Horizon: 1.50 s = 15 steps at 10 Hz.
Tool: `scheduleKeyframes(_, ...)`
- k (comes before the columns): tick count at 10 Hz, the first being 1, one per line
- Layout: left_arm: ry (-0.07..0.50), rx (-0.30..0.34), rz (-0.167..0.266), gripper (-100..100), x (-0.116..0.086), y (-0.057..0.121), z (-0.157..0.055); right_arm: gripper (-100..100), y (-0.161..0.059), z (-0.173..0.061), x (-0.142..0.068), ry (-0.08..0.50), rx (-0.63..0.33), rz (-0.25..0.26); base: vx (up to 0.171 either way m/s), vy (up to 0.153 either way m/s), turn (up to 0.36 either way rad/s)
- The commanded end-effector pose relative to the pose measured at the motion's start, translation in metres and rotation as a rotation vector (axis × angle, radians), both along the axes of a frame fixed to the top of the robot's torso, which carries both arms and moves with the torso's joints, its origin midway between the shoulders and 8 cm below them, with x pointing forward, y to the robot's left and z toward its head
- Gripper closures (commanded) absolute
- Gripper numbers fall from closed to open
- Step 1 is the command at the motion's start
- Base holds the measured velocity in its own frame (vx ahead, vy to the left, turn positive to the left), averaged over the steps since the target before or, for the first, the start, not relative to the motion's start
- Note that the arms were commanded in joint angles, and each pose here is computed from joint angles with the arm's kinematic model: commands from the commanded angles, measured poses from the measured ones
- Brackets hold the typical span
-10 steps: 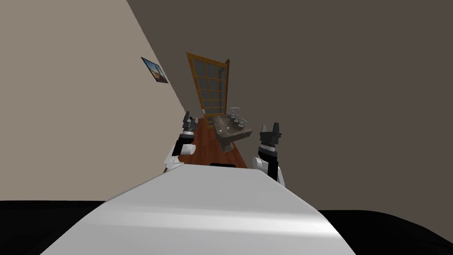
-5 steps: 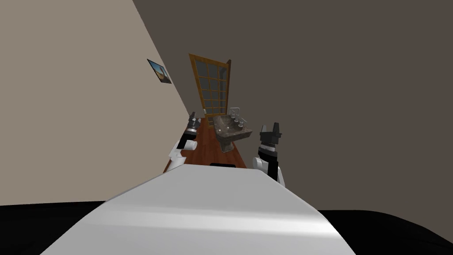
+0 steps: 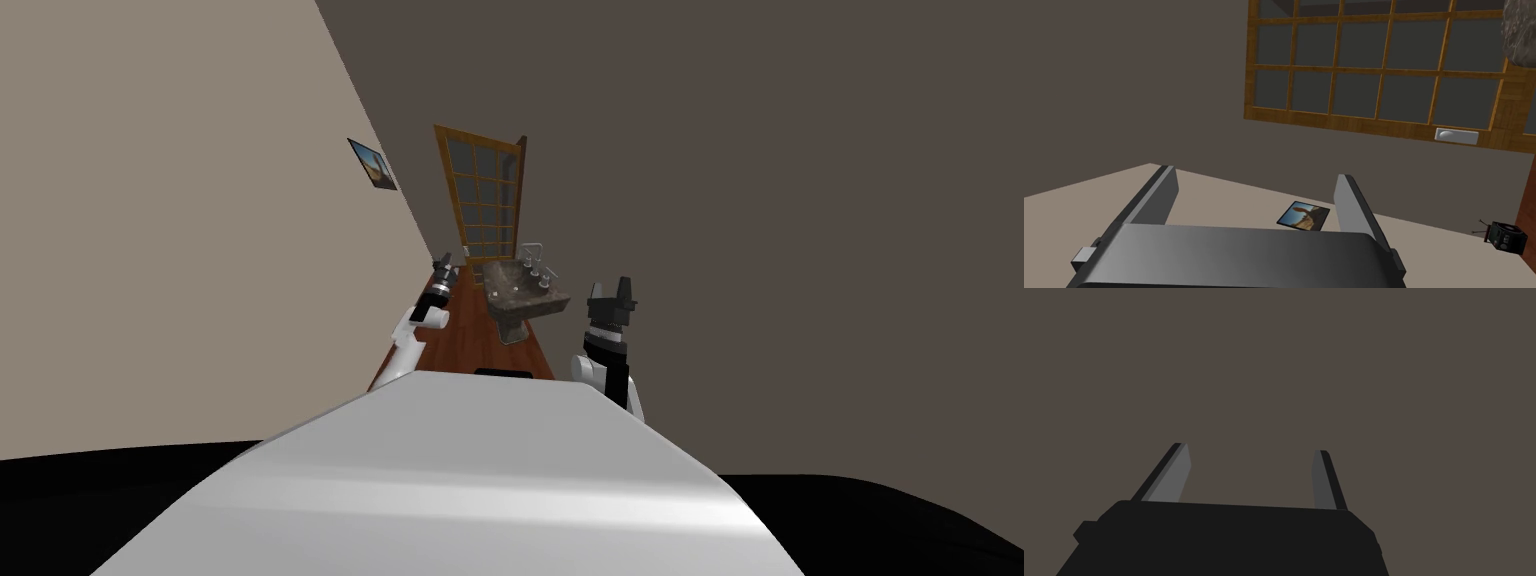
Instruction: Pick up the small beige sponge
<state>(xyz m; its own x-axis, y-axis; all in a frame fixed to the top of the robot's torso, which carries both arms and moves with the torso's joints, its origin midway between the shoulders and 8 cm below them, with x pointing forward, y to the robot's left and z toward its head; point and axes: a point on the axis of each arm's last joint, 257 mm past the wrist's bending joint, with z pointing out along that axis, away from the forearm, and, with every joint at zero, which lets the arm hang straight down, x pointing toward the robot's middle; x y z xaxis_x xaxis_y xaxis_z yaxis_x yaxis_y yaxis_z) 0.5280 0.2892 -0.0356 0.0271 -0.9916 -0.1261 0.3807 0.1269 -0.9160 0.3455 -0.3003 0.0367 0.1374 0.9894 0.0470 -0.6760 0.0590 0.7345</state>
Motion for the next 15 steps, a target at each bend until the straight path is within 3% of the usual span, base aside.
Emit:
scheduleKeyframes(1,0.027,0.01,0.005,-100,0.016,0.001,-0.004,0,0.0,0.0,0.0,0.0,0.0,0.0,-0.006,-0.063,0.058)
scheduleKeyframes(2,0.033,0.01,0.006,-100,0.019,0.001,-0.006,0,0.0,0.0,0.0,0.0,0.0,0.0,-0.008,-0.02,-0.006)
scheduleKeyframes(10,0.236,0.082,0.067,-100,0.094,0.022,-0.038,0,0.0,0.0,0.0,0.0,0.0,0.0,-0.017,-0.063,0.079)
scheduleKeyframes(11,0.238,0.082,0.068,-100,0.094,0.022,-0.039,0,0.0,0.0,0.0,0.0,0.0,0.0,-0.009,-0.025,-0.005)
scheduleKeyframes(15,0.335,0.098,0.099,-100,0.125,0.032,-0.048,0,0.0,0.0,0.0,0.0,0.0,0.0,-0.026,-0.062,0.079)
